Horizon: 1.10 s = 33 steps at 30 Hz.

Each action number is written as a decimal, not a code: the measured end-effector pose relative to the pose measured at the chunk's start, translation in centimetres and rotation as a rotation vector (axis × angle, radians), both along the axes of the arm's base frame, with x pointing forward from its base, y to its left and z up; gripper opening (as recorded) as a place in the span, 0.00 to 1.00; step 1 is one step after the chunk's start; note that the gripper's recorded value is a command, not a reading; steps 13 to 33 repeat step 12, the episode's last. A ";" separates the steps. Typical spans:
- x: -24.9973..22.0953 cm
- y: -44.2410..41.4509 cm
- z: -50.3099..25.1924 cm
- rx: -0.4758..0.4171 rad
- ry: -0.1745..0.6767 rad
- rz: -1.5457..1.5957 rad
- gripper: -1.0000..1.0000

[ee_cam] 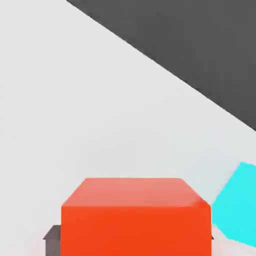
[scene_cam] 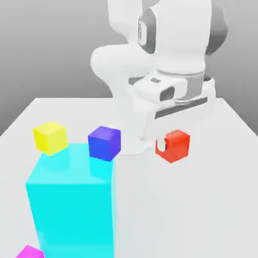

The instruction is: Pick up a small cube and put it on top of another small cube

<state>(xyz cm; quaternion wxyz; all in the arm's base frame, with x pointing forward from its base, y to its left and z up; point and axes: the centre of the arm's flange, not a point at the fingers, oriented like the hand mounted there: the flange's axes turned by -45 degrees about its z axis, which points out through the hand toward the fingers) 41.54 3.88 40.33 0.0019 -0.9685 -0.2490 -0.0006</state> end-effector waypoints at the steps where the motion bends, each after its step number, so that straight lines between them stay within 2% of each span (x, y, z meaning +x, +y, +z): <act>1: -0.1 -1.9 1.5 0.000 0.000 -0.034 0.00; 4: -1.2 -7.4 5.5 0.001 0.001 -0.133 0.00; 8: -1.6 -9.0 1.7 0.001 0.002 -0.162 0.00; 9: -1.7 -9.0 0.8 0.001 0.002 -0.164 1.00; 33: -1.7 -9.0 0.8 0.001 0.002 -0.164 1.00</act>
